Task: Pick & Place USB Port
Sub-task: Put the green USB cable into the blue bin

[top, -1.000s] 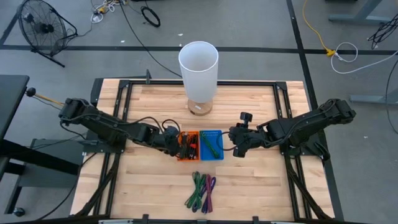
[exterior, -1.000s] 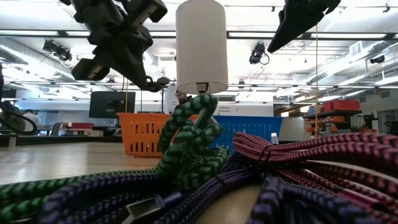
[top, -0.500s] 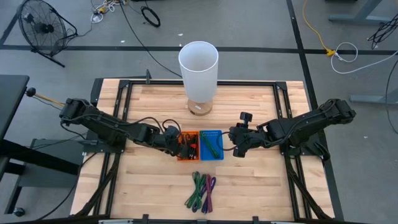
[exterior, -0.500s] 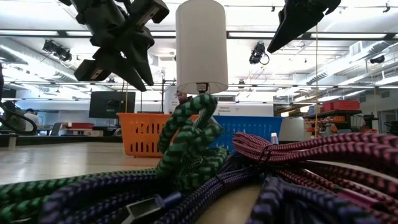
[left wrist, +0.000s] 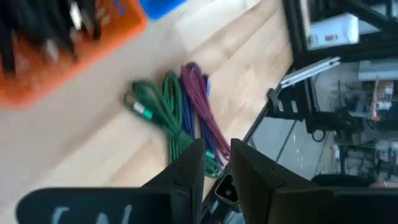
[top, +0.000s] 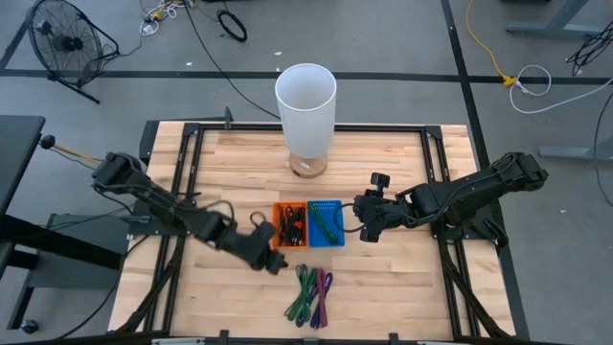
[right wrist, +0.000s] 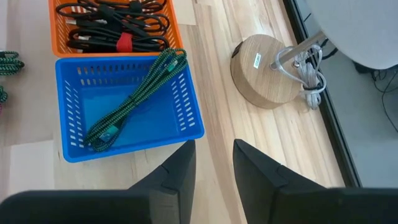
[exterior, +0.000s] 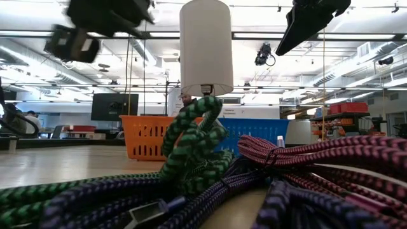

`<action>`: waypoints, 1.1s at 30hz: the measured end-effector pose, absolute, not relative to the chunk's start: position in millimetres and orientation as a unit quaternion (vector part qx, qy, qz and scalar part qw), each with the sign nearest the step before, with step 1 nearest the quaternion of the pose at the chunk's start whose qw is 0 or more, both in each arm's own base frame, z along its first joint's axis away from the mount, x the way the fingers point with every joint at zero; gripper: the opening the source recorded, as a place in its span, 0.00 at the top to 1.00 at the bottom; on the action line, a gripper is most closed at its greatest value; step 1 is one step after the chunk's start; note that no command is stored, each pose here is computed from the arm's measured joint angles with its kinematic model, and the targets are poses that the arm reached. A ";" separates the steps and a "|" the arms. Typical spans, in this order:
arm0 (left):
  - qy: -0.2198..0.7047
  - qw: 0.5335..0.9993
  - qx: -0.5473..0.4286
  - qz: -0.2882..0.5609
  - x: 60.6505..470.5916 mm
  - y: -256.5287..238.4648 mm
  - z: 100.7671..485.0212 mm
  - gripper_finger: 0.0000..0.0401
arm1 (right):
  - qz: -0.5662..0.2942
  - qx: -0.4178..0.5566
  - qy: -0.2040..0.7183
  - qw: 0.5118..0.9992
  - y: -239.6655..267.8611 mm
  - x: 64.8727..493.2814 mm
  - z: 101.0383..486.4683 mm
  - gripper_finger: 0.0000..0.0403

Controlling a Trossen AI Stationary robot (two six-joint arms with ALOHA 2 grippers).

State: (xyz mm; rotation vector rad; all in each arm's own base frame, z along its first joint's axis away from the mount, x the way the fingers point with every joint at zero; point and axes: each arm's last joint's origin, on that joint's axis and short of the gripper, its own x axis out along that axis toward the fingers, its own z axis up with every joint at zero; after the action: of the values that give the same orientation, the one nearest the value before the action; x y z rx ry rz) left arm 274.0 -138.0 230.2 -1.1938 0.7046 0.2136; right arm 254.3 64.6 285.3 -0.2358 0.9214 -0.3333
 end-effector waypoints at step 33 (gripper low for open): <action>0.312 0.696 -0.639 0.097 306.0 -200.3 135.4 0.62 | -0.159 -0.110 0.434 0.880 65.0 255.7 286.1 0.73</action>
State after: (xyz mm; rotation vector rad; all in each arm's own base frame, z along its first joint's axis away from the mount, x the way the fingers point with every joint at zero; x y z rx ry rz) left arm 306.0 -200.3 135.4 -1.4256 0.6950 0.2169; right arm 255.7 65.0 286.1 -0.2298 0.9047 -0.3314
